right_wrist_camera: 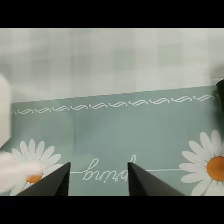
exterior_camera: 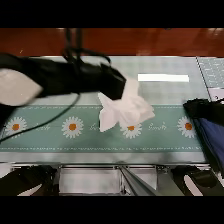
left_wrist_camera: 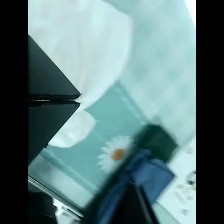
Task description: Fold the shirts.
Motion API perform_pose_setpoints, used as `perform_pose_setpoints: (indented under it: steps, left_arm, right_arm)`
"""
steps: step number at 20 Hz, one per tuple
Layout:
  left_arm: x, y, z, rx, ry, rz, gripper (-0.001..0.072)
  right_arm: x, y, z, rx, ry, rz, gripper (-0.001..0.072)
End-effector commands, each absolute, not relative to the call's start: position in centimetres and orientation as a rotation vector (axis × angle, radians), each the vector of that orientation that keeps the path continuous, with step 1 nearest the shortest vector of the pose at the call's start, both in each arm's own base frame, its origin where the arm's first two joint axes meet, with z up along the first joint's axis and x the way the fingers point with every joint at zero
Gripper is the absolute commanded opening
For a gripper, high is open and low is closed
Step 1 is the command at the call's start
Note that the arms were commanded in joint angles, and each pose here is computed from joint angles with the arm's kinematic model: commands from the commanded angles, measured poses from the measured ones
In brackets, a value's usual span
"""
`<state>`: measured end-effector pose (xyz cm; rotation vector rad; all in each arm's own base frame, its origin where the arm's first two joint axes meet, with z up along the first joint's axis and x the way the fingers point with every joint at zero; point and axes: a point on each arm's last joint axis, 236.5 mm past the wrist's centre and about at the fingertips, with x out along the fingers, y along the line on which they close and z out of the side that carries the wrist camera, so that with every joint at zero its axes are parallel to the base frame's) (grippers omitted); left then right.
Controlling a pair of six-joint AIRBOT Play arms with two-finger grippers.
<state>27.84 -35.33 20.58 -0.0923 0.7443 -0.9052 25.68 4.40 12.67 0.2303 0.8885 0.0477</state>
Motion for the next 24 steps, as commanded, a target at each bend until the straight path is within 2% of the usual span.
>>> perform_pose_setpoints:
  steps: [1,3,4,5,6,8,10,13,15,16,17,19,24]
  left_arm:
    - [26.8,-36.3,9.5,-0.04,0.94,-0.867,0.002]
    - [26.0,-37.1,6.8,-0.081,1.039,-0.868,0.0021]
    - [26.1,-37.1,6.1,-0.076,1.058,-0.862,0.0082]
    - [26.1,-36.8,5.6,-0.07,1.083,-0.854,0.0414]
    - [26.1,-36.1,5.5,-0.057,1.11,-0.847,0.0504]
    - [26.0,-34.0,6.9,0.004,1.161,-0.861,0.0503]
    - [27.6,-30.5,10.7,0.039,1.12,-0.84,0.0501]
    - [32.9,-20.0,17.0,0.041,0.915,-0.577,0.0499]
    - [35.0,-12.7,17.5,-0.071,0.903,-0.385,0.0495]
    - [35.0,-11.0,16.0,-0.197,0.972,-0.355,0.0494]
    - [34.9,-10.7,14.0,-0.331,1.053,-0.374,0.0495]
    - [34.9,-12.0,9.9,-0.538,1.178,-0.482,0.0497]
    - [36.7,-16.1,-0.7,-0.724,1.421,-0.497,0.0501]
  right_arm:
    - [25.8,5.7,13.1,0.21,0.873,0.122,0.0402]
    - [25.9,6.6,13.4,0.222,0.864,0.161,0.0401]
    - [26.1,6.5,13.6,0.243,0.855,0.15,0.0401]
    - [26.3,6.4,13.7,0.25,0.842,0.139,0.04]
    - [26.6,6.2,14.0,0.251,0.824,0.133,0.0401]
    - [27.3,4.8,15.2,0.22,0.775,0.083,0.0401]
    - [27.7,0.9,17.9,0.155,0.706,-0.052,0.04]
    - [25.4,-8.3,21.0,0.068,0.673,-0.386,0.0349]
    - [23.7,-10.1,18.2,0.178,0.757,-0.476,0.035]
    - [23.8,-8.9,15.9,0.24,0.808,-0.424,0.0352]
    - [24.5,-7.0,13.5,0.294,0.849,-0.334,0.0385]
    - [25.4,-3.5,9.2,0.387,0.91,-0.188,0.041]
    - [24.8,1.4,3.8,0.527,1.054,-0.02,0.041]
